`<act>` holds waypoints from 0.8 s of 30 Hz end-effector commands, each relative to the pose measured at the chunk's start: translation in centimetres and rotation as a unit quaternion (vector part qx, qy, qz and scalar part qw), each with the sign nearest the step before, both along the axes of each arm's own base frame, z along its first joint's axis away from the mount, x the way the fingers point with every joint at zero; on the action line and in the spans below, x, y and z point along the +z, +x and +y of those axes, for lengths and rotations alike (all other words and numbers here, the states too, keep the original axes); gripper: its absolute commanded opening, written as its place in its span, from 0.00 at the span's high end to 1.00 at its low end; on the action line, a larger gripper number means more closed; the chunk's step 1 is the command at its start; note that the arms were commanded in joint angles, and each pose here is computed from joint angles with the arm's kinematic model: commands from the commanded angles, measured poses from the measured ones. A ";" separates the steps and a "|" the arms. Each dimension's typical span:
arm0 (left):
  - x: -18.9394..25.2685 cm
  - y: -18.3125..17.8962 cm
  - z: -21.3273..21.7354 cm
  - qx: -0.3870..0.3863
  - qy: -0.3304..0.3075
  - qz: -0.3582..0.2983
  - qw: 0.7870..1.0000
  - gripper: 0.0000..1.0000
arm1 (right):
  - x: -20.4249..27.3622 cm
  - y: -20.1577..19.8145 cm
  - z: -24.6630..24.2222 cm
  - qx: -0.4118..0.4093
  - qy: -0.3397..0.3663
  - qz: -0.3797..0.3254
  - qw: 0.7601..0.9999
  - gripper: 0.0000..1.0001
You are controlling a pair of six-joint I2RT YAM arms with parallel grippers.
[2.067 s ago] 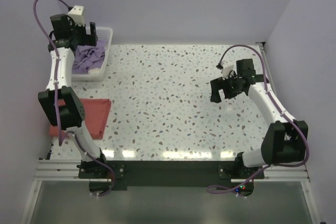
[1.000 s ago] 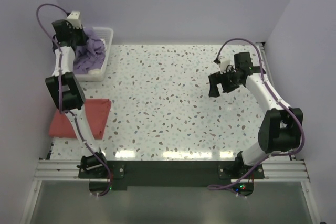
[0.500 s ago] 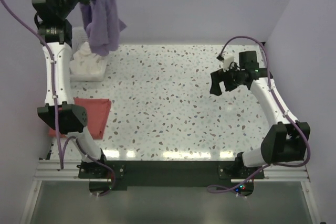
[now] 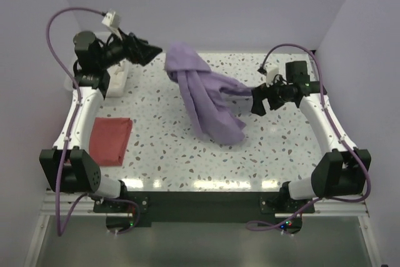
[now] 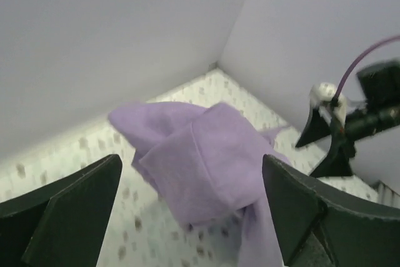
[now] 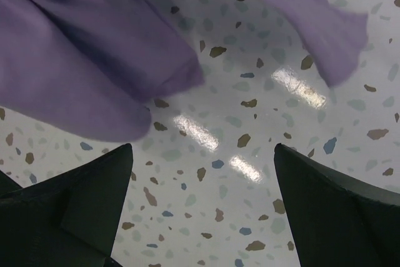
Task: Fold and stack the t-shirts
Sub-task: Move the tshirt to the center of the board, then flatten the tshirt out
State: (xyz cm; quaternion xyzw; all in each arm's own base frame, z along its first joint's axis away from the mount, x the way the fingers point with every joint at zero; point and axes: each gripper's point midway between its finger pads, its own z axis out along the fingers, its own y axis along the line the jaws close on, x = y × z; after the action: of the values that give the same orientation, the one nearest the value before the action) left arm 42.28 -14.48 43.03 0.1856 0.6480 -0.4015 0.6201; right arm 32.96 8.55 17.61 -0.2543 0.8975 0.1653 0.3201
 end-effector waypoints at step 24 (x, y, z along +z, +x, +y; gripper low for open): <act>-33.6 -1.2 -5.0 -0.042 0.356 0.195 0.913 0.09 | -10.5 -2.6 -6.6 -0.022 -0.159 0.184 0.970 0.08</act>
State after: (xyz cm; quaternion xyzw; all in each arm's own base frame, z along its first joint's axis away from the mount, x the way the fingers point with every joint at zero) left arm 36.98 -18.69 8.28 0.3191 0.8573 -0.2475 0.3194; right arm 31.34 3.21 7.77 -0.2500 0.9547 0.0877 0.1352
